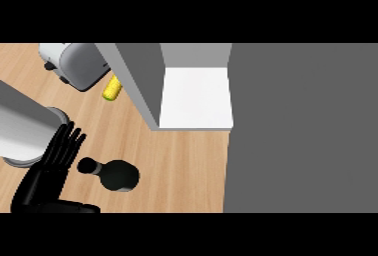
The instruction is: Pick up the wine, place it into the cabinet and close the cabinet
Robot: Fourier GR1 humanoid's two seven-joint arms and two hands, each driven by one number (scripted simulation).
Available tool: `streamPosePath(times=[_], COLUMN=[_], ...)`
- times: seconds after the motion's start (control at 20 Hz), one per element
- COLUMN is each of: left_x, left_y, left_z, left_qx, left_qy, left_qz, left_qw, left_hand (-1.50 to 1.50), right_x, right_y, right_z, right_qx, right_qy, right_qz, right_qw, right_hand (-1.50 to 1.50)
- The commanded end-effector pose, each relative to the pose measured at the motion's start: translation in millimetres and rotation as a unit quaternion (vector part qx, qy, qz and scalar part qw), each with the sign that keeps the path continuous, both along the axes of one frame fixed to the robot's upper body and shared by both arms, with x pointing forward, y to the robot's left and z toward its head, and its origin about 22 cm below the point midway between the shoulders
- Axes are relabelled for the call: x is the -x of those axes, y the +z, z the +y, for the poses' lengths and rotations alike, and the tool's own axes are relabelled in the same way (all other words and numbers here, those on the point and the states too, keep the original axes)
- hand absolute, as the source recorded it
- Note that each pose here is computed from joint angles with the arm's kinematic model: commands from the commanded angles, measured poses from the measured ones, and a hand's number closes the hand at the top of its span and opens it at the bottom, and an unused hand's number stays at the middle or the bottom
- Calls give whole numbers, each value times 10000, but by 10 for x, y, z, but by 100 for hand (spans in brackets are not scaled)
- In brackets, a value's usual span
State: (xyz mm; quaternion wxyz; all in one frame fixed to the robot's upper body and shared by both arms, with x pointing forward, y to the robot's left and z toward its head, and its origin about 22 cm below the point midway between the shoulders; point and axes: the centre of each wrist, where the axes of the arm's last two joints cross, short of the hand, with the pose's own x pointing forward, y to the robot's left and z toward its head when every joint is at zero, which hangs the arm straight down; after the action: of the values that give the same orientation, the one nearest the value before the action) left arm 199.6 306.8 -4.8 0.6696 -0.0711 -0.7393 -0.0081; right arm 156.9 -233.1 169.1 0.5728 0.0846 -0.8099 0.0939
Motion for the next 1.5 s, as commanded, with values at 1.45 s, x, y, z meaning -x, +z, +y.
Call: streamPosePath(times=[1.45], left_x=[-231], left_y=[-1405], left_z=[-126], left_qx=[159], left_qy=[-270], left_qz=[617], left_qw=[9976], left_hand=[-150], right_x=[112], right_y=[-13], right_z=[100], right_qx=[-52], right_qy=[-44], right_qz=[-71], right_qw=[10000], right_hand=[-150])
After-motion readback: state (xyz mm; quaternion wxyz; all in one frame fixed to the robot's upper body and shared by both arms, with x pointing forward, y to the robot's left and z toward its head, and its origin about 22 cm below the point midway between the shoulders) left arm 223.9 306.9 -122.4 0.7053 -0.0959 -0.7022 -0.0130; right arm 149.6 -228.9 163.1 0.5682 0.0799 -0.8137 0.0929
